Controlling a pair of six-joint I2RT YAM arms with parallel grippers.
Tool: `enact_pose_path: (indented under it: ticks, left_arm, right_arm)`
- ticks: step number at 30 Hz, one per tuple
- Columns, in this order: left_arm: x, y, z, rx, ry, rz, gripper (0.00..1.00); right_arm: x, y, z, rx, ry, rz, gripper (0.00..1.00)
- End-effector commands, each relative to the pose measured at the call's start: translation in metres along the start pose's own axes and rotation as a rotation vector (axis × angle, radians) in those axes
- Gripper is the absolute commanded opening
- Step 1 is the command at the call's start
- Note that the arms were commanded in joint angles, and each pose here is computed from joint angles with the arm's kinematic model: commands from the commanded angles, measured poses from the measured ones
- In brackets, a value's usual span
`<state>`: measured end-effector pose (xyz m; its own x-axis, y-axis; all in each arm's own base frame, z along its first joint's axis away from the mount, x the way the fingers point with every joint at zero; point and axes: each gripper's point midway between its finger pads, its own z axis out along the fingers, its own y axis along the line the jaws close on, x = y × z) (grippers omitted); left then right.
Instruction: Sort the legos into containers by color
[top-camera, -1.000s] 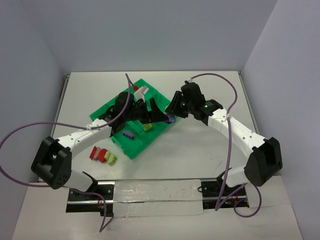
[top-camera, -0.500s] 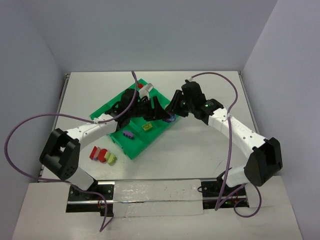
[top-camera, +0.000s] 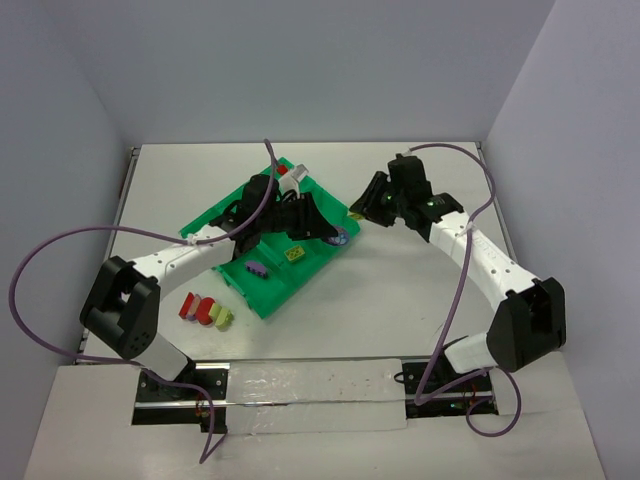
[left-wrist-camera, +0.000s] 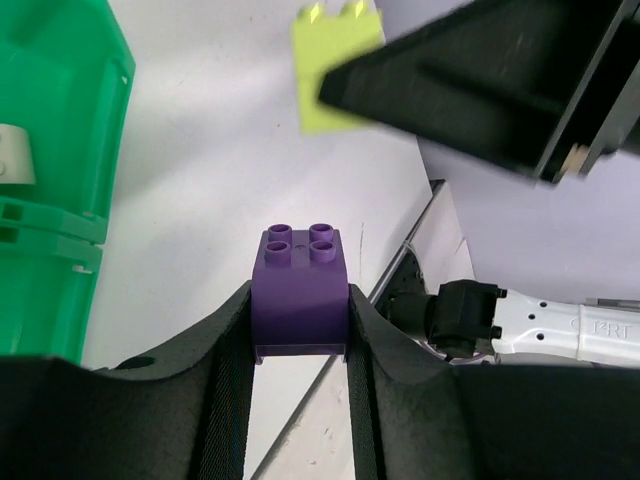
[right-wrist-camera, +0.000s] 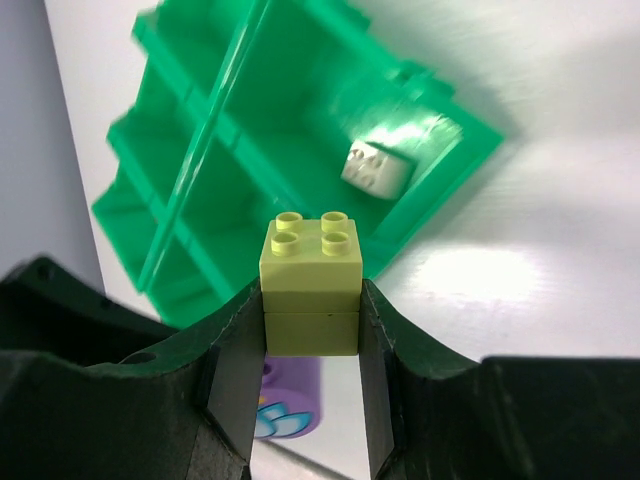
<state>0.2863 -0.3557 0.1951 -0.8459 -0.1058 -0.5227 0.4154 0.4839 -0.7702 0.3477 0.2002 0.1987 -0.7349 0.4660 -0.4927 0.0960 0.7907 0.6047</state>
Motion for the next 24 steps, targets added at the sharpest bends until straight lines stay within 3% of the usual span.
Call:
enact_pose_path:
  ticks: [1, 5, 9, 14, 24]
  left_arm:
    - [-0.006, -0.007, -0.007, 0.006, -0.007, 0.029, 0.0]
    - [-0.01, 0.007, -0.02, -0.1, -0.029, 0.037, 0.0]
    - [-0.021, 0.054, -0.073, -0.419, -0.084, 0.076, 0.0]
    - [-0.019, 0.075, -0.133, -0.585, -0.16, 0.063, 0.0]
    - [0.009, 0.127, -0.154, -0.824, -0.108, -0.06, 0.0]
  right_arm:
    - [-0.024, 0.008, -0.011, -0.054, -0.073, 0.006, 0.0]
    - [-0.027, 0.004, -0.012, -0.043, -0.082, 0.002, 0.0]
    - [-0.027, -0.007, -0.013, -0.002, -0.096, -0.029, 0.0]
    - [-0.035, -0.018, -0.016, 0.055, -0.138, -0.073, 0.0]
    - [-0.04, -0.014, -0.011, 0.054, -0.137, -0.085, 0.0]
